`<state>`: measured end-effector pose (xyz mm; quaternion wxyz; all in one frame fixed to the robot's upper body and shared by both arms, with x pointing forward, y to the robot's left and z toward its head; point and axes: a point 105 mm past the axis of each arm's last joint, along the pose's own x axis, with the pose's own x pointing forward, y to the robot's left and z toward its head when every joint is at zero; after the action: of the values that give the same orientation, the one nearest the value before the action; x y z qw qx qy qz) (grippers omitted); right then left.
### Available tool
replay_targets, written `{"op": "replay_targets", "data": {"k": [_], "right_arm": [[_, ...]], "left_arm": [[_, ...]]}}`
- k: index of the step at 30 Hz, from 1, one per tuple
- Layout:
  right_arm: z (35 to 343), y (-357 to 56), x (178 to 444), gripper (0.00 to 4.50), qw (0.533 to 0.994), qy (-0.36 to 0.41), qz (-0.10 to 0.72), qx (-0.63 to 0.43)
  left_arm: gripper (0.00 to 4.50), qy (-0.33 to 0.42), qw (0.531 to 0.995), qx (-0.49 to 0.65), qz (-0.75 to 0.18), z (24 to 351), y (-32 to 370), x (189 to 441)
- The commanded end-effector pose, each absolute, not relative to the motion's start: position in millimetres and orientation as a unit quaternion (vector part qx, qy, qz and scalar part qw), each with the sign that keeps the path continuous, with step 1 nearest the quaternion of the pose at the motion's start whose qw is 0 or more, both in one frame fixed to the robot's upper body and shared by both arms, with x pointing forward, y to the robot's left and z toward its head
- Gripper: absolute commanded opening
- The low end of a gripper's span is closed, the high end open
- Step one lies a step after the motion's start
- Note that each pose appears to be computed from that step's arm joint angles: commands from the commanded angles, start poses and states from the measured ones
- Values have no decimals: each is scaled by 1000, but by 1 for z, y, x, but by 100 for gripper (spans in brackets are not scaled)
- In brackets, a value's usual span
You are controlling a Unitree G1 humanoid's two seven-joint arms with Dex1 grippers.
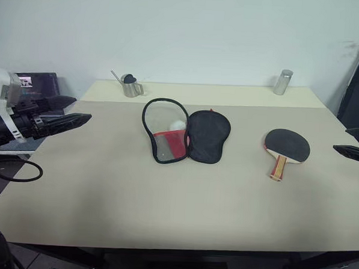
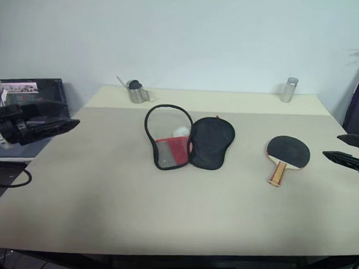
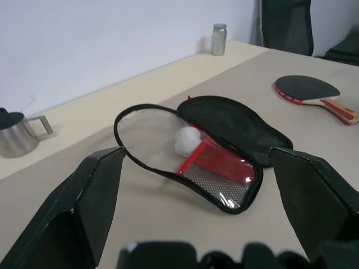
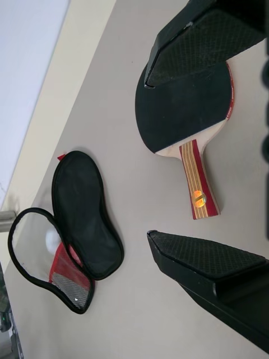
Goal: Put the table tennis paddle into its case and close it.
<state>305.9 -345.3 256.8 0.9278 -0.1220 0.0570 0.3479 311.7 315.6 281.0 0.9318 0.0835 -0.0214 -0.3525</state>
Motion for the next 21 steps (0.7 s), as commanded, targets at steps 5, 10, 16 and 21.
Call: {"op": "replay_targets", "data": {"k": [5,10,16,21], "right_arm": [[268,-337,311,448,923,31,359,-133],[270,-333,317,448,922,29,361,-140],[266,-336,327,448,929,31,347,-124],[268,-323,339,448,919,43,368,-132]], "left_arm": [[450,-45,930,111,-347,299,314,302],[450,-48,935,96,-339,287,314,307],[450,-47,937,76,-337,273,302,311],[450,-32,942,68,-327,269,311,310]]}}
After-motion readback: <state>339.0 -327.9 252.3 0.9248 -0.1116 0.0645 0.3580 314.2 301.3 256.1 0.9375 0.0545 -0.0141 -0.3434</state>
